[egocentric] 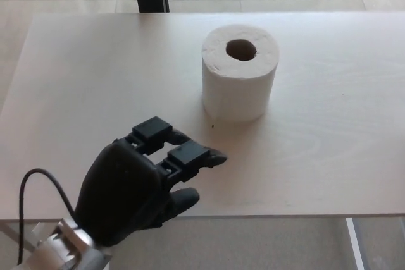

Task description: A toilet paper roll is kept in the middle of the desk infront of the robot. The robot places its left hand on the top of the toilet paper roll to hold it still and uses its right hand to tear off a piece of toilet paper from it and hands the paper to a person

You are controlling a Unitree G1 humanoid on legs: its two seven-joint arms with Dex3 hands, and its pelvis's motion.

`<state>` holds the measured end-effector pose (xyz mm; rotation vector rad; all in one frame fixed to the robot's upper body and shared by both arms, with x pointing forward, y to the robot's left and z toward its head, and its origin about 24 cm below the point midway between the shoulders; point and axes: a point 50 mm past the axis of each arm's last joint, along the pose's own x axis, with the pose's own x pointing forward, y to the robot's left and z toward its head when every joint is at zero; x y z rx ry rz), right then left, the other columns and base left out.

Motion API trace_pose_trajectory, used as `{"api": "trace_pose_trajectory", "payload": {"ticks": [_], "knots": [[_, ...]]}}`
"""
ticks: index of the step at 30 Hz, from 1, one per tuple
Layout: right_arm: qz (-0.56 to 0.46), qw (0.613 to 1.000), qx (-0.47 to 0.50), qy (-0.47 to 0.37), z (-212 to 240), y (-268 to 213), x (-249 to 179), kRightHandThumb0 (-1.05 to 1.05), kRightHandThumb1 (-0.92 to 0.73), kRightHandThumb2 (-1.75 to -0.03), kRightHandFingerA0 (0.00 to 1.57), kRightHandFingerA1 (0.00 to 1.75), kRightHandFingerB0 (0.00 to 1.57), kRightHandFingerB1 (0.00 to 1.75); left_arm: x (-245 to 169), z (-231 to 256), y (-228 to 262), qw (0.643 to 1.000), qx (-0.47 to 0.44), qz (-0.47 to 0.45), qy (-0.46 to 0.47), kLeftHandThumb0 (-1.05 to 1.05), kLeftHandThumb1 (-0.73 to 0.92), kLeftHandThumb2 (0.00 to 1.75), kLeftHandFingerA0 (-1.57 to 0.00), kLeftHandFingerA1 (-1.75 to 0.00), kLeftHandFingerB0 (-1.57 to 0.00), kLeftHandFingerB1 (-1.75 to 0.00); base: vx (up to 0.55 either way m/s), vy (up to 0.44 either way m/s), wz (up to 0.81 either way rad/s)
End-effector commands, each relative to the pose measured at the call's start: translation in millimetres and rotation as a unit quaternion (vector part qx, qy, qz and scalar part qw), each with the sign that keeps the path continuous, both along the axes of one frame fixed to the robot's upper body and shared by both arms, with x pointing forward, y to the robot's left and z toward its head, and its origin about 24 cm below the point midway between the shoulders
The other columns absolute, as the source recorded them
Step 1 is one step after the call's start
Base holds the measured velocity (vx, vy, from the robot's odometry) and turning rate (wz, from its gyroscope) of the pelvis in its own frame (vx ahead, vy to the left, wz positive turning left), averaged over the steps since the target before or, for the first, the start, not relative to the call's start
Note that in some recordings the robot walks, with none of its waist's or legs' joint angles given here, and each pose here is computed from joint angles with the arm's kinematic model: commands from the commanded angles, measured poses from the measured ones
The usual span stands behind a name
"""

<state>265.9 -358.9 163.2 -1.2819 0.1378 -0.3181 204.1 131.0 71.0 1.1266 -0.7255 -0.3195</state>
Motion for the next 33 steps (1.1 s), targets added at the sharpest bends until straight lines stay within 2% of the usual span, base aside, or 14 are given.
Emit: {"api": "trace_pose_trajectory", "payload": {"ticks": [1,5,6,11,12,13,14,15,18,19,24,25,26,33], "knots": [[0.073,0.971,0.201,-0.110,61.4,-0.6,-108.2,-1.03,-0.67,-1.04,0.00,0.37,0.05,0.28,-48.1,19.5,79.4,0.982,-0.120,0.093,0.112,-0.32,0.63,0.65,-0.34,-0.61,-0.32,-0.48,0.00,0.000,0.00],[0.028,0.969,0.194,-0.153,67.8,-16.7,-156.0,-1.01,-0.69,-1.04,0.00,0.32,0.07,0.37,-66.2,20.7,111.9,0.964,-0.168,0.166,0.119,-0.34,0.68,0.62,-0.40,-0.59,-0.31,-0.40,0.00,0.000,0.00],[-0.021,0.963,0.192,-0.188,65.1,-30.7,-183.0,-0.82,-0.79,-0.63,0.00,0.17,0.06,0.47,-77.4,25.2,130.0,0.951,-0.196,0.211,0.115,-0.33,0.67,0.61,-0.41,-0.62,-0.32,-0.40,0.00,0.000,0.00],[-0.144,0.925,0.221,-0.274,43.9,-68.0,-235.3,-0.75,-0.59,-0.96,0.00,0.48,0.18,0.55,-104.8,34.5,164.8,0.900,-0.288,0.315,0.088,-0.34,0.66,0.62,-0.43,-0.67,-0.34,-0.46,0.00,0.000,0.00],[-0.151,0.922,0.219,-0.282,43.4,-71.4,-238.6,-0.68,-0.75,-0.62,0.09,0.97,0.23,0.45,-106.3,34.8,167.1,0.892,-0.309,0.319,0.087,-0.34,0.66,0.62,-0.42,-0.70,-0.34,-0.48,0.00,0.000,0.00],[-0.162,0.918,0.217,-0.290,39.6,-75.7,-244.8,-0.68,-0.75,-0.62,0.09,0.97,0.23,0.45,-110.4,35.5,172.0,0.878,-0.339,0.327,0.085,-0.34,0.66,0.62,-0.42,-0.70,-0.34,-0.48,0.00,0.000,0.00],[-0.218,0.900,0.208,-0.316,22.9,-93.1,-262.7,-0.62,-0.71,-0.62,0.54,1.39,0.30,0.46,-125.1,33.8,192.3,0.836,-0.393,0.375,0.077,-0.34,0.67,0.61,-0.39,-0.71,-0.30,-0.48,0.00,0.000,0.00],[-0.246,0.891,0.207,-0.322,17.1,-97.3,-270.2,-0.62,-0.71,-0.59,0.23,1.32,0.30,0.51,-131.2,32.6,200.4,0.820,-0.412,0.390,0.071,-0.29,0.67,0.63,-0.35,-0.73,-0.29,-0.48,0.00,0.000,0.00],[-0.319,0.862,0.207,-0.335,-18.7,-118.4,-288.7,-0.53,-0.72,-0.61,0.16,0.79,0.26,0.47,-158.2,26.0,239.2,0.764,-0.456,0.456,0.017,-0.24,0.73,0.64,-0.33,-0.71,-0.23,-0.48,0.00,0.000,0.00],[-0.330,0.854,0.209,-0.343,-24.4,-121.3,-291.3,-0.59,-0.52,-0.91,0.61,1.07,0.25,0.57,-163.6,23.8,246.6,0.752,-0.459,0.472,0.005,-0.26,0.73,0.61,-0.35,-0.71,-0.26,-0.49,0.00,0.000,0.00],[-0.411,0.795,0.268,-0.356,-59.4,-137.7,-307.9,-0.48,-0.68,-0.59,0.29,1.01,0.34,0.52,-193.1,3.5,288.7,0.640,-0.520,0.564,-0.039,-0.32,0.73,0.60,-0.41,-0.77,-0.30,-0.49,0.00,0.000,0.00],[-0.430,0.778,0.299,-0.347,-69.5,-139.3,-311.4,-0.50,-0.51,-0.91,0.28,0.75,0.35,0.62,-205.5,-7.0,306.5,0.593,-0.549,0.587,-0.049,-0.36,0.57,0.86,-0.44,-0.77,-0.24,-0.54,0.00,0.000,0.00],[-0.446,0.770,0.313,-0.333,-76.8,-139.1,-312.8,-0.43,-0.67,-0.58,0.26,0.92,0.41,0.58,-216.1,-15.4,318.2,0.563,-0.559,0.606,-0.049,-0.34,0.72,0.61,-0.36,-0.81,-0.25,-0.44,0.00,0.000,0.00],[-0.462,0.752,0.395,-0.253,-103.4,-130.9,-310.1,-0.30,-0.66,-0.57,0.32,1.04,0.41,0.62,-258.9,-42.5,340.1,0.426,-0.597,0.678,-0.050,-0.36,0.78,0.63,-0.19,-0.85,-0.18,-0.37,0.00,0.000,0.00]]}}
